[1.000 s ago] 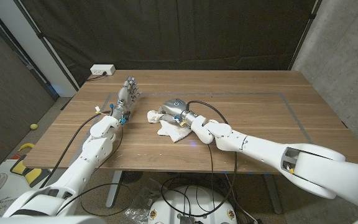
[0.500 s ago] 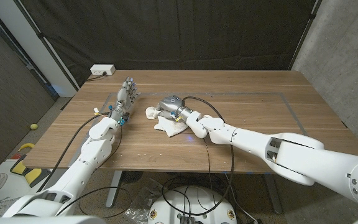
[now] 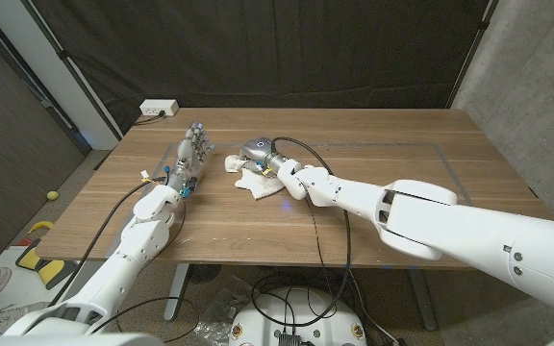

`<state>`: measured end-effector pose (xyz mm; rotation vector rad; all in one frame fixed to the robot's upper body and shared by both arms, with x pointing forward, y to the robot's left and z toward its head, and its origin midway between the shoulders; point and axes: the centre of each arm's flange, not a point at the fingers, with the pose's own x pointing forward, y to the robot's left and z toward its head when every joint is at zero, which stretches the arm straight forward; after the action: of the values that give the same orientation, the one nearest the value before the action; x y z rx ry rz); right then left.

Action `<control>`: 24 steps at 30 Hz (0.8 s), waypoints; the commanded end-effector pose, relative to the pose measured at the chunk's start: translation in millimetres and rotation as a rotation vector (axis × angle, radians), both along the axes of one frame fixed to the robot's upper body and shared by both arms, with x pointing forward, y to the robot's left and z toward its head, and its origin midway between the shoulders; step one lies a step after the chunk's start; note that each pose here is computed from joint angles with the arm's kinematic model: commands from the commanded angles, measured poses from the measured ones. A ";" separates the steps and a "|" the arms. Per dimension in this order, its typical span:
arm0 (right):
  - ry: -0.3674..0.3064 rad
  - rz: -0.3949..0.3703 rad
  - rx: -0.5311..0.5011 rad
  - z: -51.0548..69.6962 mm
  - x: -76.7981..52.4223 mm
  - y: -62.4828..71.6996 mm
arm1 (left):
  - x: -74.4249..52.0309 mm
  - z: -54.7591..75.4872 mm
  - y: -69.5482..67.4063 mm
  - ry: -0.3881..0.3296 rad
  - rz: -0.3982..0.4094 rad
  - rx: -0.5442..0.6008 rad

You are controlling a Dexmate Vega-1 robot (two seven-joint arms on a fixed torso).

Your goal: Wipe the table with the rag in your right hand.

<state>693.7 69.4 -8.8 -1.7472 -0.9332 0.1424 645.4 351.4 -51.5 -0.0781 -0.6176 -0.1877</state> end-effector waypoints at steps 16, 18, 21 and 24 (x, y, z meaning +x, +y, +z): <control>0.167 -0.346 -0.130 46.8 32.0 -32.6 | -10.8 -1.2 7.1 0.000 0.008 0.008; 0.163 -0.344 -0.119 46.5 31.8 -32.6 | -10.9 -1.3 7.4 0.001 0.008 0.008; 0.157 -0.333 -0.088 46.5 31.6 -33.1 | -10.3 -1.5 8.0 0.001 0.007 0.007; 0.122 -0.310 -0.044 47.9 30.6 -33.9 | -8.7 -0.9 8.4 0.002 0.004 0.007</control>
<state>723.9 40.4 31.7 -1.9474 -0.5384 0.1199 635.8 357.8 -52.8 -0.0702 -0.6170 -0.1831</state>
